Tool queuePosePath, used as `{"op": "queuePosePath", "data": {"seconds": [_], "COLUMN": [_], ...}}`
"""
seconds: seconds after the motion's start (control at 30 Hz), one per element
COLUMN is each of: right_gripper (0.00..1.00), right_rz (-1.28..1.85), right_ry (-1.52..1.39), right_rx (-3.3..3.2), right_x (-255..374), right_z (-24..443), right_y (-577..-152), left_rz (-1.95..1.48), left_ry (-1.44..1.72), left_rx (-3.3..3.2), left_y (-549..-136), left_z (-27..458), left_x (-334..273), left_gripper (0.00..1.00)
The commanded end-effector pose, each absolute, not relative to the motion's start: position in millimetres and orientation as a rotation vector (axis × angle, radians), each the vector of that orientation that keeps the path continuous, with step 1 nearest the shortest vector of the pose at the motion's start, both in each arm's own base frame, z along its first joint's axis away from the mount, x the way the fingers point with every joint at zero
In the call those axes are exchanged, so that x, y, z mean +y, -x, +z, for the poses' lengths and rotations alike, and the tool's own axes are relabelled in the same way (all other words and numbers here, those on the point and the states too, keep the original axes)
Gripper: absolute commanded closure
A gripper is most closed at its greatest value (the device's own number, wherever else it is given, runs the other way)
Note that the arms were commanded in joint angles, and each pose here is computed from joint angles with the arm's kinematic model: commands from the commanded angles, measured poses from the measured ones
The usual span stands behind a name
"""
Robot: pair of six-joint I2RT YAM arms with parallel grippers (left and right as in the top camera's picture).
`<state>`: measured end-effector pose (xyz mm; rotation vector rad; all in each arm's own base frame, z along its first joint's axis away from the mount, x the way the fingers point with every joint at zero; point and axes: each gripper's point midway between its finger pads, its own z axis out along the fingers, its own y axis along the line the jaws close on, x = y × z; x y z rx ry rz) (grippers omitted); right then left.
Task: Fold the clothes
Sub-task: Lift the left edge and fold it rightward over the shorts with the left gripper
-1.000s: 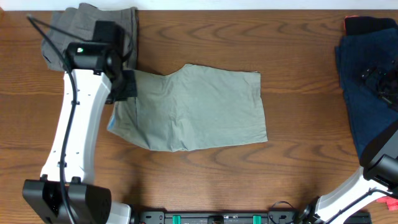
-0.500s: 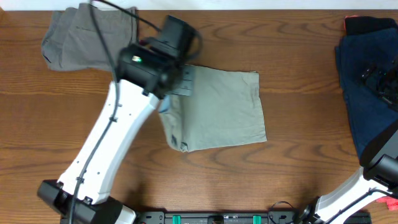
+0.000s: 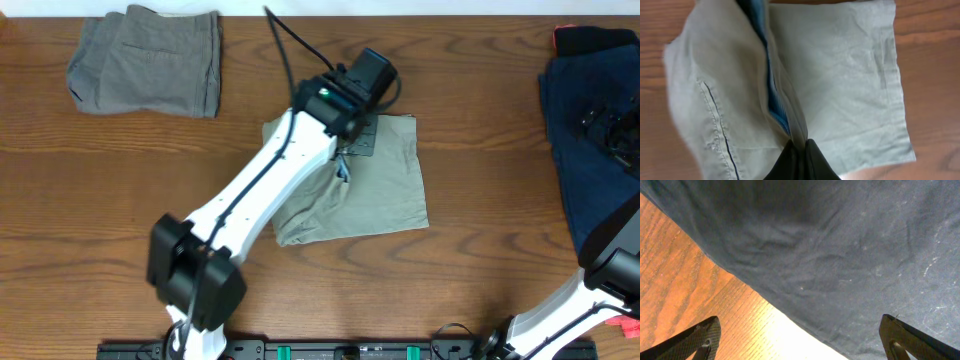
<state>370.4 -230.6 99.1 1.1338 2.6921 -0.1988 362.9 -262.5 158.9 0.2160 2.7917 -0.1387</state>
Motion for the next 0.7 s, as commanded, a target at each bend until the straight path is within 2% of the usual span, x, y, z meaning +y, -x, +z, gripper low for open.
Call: {"op": "queuePosePath", "data": {"seconds": [0.0,0.23,0.67], "right_gripper": [0.01,0.01,0.01], "right_rz": [-0.21,-0.21,-0.21], "right_ry": [-1.144,-1.144,-1.144], "right_rx": [2.651,2.651,2.651], "right_x": [-234,-234,-233], "right_z": [113,113,113], "right_y": [-372,-372,-372], "left_rz": [-0.179,-0.403,-0.449], "left_ry": [-0.151,-0.189,-0.266], "left_rx": [2.831,2.82,2.775], "left_y": [-366,-374,-365], "left_z": [139,129,130], "left_x": [-274,-312,-340], "left_gripper": [0.94,0.94,0.94]}}
